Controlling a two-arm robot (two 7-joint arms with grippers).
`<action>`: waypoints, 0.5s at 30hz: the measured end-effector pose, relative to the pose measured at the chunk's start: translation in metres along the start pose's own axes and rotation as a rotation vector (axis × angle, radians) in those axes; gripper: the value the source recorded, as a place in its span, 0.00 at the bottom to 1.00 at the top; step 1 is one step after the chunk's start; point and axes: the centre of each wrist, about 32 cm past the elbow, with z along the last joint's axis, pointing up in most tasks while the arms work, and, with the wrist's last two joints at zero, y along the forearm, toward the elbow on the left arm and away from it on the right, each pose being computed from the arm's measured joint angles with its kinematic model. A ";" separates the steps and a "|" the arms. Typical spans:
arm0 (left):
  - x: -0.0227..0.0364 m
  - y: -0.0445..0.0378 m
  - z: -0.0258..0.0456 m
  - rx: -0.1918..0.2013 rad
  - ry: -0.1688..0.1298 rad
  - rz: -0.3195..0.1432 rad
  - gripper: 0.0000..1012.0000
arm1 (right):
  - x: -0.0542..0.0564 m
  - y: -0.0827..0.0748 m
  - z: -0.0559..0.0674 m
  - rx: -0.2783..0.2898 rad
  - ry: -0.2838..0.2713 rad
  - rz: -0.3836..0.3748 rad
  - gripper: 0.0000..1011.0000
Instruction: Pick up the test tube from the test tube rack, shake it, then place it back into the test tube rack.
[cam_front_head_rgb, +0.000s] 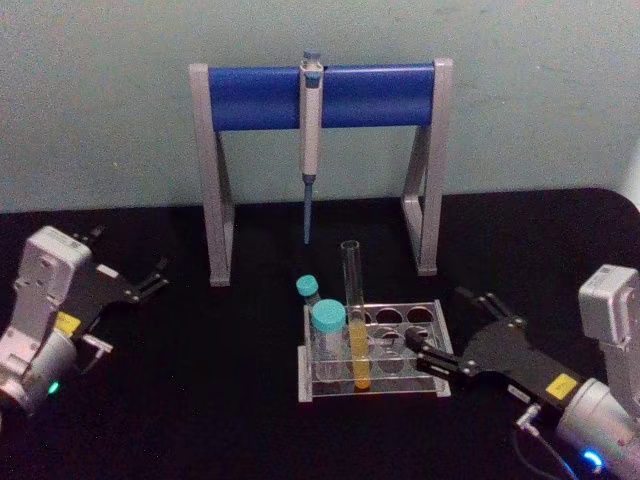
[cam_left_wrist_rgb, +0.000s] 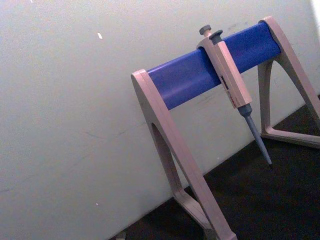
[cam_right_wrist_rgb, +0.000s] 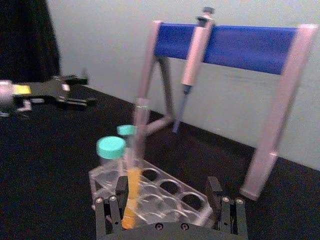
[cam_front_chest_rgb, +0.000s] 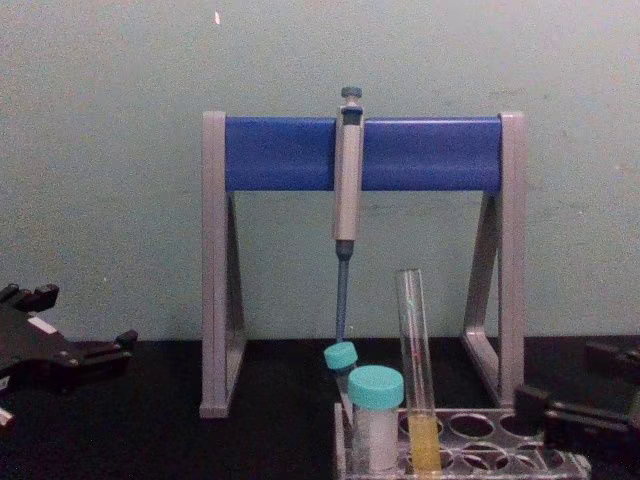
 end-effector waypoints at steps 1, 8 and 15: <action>0.0000 0.0000 0.0000 0.000 0.000 0.000 0.99 | -0.001 0.003 0.001 0.004 0.011 0.022 0.99; 0.0000 0.0000 0.0000 0.000 0.000 0.000 0.99 | -0.001 0.017 0.003 0.015 0.045 0.092 0.99; 0.0000 0.0000 0.0000 0.000 0.000 0.000 0.99 | 0.003 0.036 0.006 0.026 0.065 0.126 0.99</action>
